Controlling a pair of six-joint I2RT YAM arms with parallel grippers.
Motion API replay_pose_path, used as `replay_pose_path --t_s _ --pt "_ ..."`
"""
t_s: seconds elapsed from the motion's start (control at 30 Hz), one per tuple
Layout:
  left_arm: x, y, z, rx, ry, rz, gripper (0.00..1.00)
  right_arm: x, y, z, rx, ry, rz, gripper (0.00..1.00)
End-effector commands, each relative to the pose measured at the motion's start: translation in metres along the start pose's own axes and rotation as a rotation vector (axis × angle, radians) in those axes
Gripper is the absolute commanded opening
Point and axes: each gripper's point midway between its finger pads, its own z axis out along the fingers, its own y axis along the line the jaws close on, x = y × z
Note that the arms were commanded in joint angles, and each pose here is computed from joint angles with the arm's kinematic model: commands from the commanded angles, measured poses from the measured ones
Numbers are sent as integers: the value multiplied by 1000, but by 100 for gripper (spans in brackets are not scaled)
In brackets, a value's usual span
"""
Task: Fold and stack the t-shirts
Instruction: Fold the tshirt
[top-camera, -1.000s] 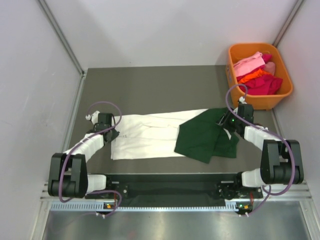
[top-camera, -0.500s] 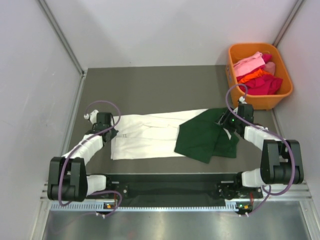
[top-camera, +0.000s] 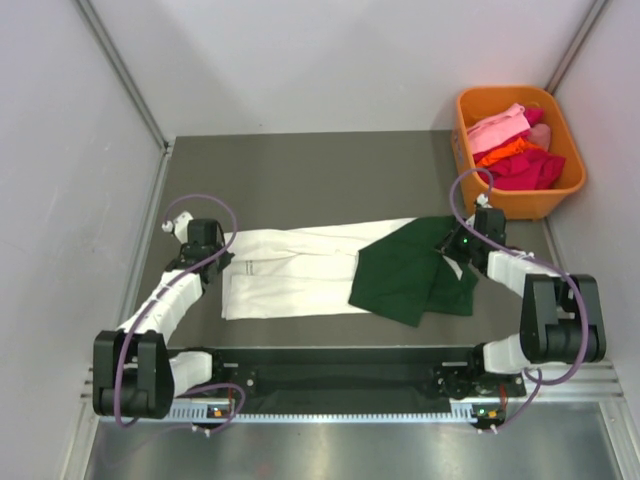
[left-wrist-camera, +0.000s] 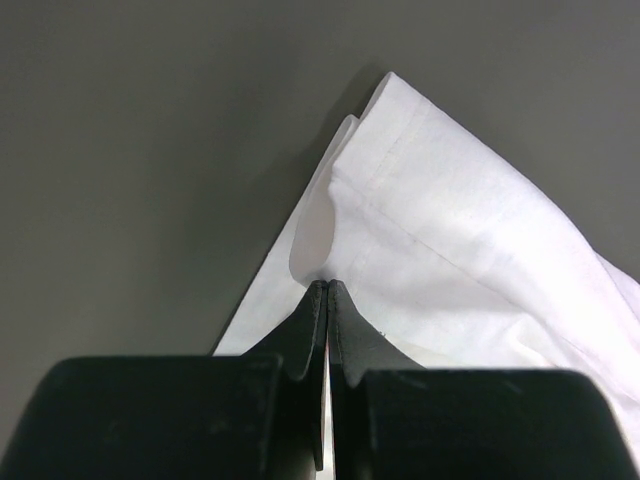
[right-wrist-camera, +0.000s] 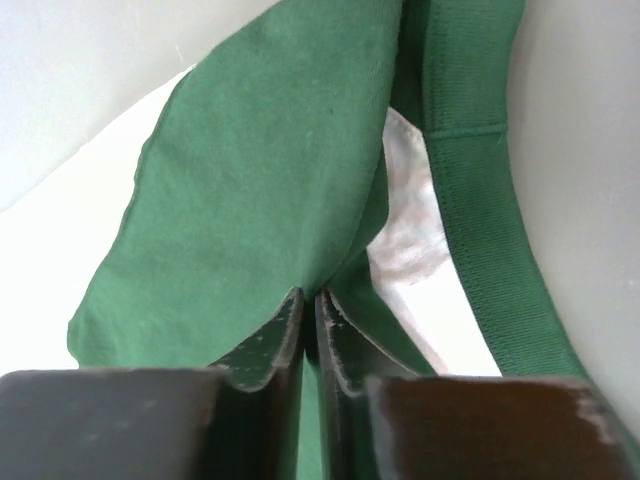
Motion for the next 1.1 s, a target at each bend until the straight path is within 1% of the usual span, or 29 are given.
replay_pose_path --t_s 0.0,0.03,0.17,0.33,0.63,0.73,0.77,0.83,0.87,0.97,1.07 --pt "-16 -7 -5 18 -39 2 0 -8 3 0 -21 -25 0 5" --pt "-16 -6 -5 15 -40 2 0 -10 5 -3 -26 -32 -1 0" --pt "-21 -4 -7 -2 -54 3 0 -19 12 -17 -26 -60 -5 0" --pt "-29 0 -9 -32 -89 -7 0 -28 16 -31 -13 -64 -5 0" --pt "-14 15 -1 -75 -73 -17 0 -32 -8 -34 9 -54 55 0" --pt "-6 20 3 -82 -60 -17 0 -33 -9 -32 7 -52 55 7" --pt "-5 18 4 -76 -58 -19 0 -32 -6 -31 -11 -46 53 13" --pt "-3 19 6 -79 -53 -18 0 -28 -5 -28 -27 -31 54 22" --pt "-3 18 7 -78 -48 -17 0 -25 -5 -26 -37 -22 55 31" --pt "-2 18 8 -78 -44 -8 0 -19 -5 -24 -48 -10 58 38" --pt "0 19 10 -80 -39 -6 0 -13 -5 -25 -61 -4 56 38"
